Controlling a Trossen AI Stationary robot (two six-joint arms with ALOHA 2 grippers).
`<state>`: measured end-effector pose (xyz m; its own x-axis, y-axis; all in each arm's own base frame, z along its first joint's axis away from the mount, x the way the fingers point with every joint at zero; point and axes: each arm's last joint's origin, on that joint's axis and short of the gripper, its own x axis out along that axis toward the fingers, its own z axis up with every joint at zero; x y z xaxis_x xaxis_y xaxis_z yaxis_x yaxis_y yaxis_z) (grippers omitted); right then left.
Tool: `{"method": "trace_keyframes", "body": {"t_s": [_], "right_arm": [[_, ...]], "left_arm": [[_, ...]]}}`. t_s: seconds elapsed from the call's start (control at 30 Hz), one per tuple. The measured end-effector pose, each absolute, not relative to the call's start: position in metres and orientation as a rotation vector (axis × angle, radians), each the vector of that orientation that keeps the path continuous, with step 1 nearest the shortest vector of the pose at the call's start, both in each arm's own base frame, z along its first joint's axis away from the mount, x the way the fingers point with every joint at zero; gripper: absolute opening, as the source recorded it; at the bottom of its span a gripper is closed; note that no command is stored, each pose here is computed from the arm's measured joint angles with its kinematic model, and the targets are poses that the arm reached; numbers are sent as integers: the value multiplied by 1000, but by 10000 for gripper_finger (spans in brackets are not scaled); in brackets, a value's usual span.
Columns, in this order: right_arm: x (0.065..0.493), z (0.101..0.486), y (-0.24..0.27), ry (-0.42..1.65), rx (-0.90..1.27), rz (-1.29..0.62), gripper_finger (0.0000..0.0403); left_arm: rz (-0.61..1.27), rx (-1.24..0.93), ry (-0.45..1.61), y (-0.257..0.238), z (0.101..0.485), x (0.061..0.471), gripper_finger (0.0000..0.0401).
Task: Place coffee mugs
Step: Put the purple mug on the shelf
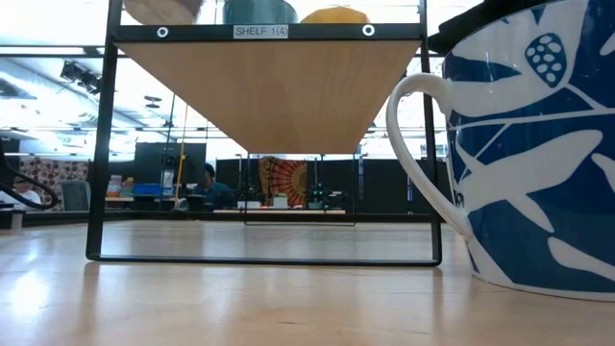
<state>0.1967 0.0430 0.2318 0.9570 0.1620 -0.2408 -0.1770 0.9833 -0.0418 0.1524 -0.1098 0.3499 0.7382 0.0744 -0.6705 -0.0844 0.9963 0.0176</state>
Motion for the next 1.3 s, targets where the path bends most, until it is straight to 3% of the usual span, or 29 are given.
{"method": "trace_keyframes", "body": {"t_s": [0.47, 1.2, 1.3], "right_arm": [[179, 237, 50, 268, -18, 216, 133], [175, 238, 58, 263, -37, 217, 133], [175, 238, 58, 263, -38, 214, 133]], "left_arm": [[60, 41, 812, -102, 329, 212, 60], [101, -18, 836, -112, 310, 239, 60], [107, -19, 843, -111, 309, 239, 96]]}}
